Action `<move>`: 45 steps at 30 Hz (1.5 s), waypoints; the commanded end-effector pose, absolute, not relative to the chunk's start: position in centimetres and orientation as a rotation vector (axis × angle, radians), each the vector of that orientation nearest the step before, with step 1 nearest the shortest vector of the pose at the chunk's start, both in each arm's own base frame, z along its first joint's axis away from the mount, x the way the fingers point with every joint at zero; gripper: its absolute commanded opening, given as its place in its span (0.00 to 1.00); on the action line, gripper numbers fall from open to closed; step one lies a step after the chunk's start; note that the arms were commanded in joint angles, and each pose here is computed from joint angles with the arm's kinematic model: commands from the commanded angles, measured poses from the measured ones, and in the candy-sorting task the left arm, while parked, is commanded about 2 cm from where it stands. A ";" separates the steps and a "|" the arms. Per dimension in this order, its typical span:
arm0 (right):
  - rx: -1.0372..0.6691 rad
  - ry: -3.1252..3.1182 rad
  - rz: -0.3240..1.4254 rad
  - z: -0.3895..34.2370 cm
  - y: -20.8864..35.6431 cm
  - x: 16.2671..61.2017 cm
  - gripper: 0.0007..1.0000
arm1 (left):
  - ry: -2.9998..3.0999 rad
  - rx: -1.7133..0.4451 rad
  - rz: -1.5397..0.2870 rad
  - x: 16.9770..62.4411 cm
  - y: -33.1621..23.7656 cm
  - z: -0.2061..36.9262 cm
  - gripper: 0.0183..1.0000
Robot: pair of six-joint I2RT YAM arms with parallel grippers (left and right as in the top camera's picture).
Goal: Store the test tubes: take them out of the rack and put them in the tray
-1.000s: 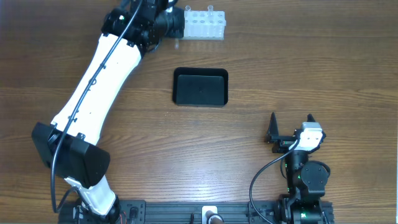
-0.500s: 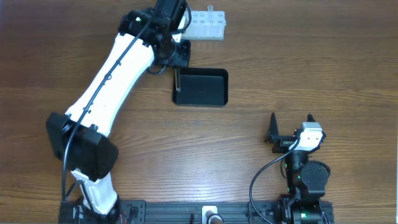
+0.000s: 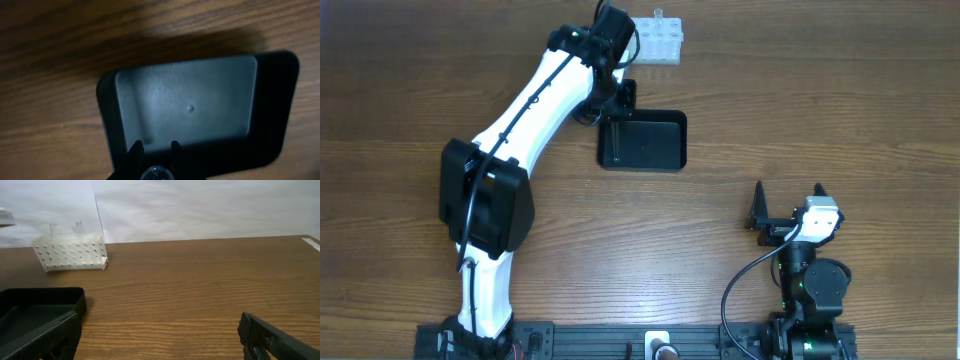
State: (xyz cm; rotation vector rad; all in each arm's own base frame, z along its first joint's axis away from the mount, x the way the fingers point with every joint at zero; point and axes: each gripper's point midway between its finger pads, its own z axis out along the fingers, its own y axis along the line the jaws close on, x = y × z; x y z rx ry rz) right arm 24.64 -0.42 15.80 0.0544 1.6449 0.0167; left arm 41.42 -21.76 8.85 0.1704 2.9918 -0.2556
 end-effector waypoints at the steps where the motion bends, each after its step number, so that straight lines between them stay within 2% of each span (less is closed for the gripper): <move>1: 0.052 1.644 0.018 15.7 -0.4 24.6 0.99 | 2.994 0.152 -0.283 42.0 -22.3 7.9 0.02; 13: 0.052 1.644 0.018 15.7 -0.4 24.6 0.99 | 3.062 0.137 -0.247 42.0 -21.9 4.4 0.02; 34: 0.052 1.644 0.019 15.7 -0.4 24.6 0.99 | 3.070 0.091 -0.242 43.4 -20.9 1.7 0.04; 40: 0.052 1.644 0.018 15.7 -0.4 24.6 0.99 | 3.049 0.093 -0.252 43.8 -21.1 1.7 0.15; 45: 0.052 1.644 0.018 15.7 -0.4 24.6 0.99 | 3.044 0.096 -0.255 43.9 -21.3 1.9 0.29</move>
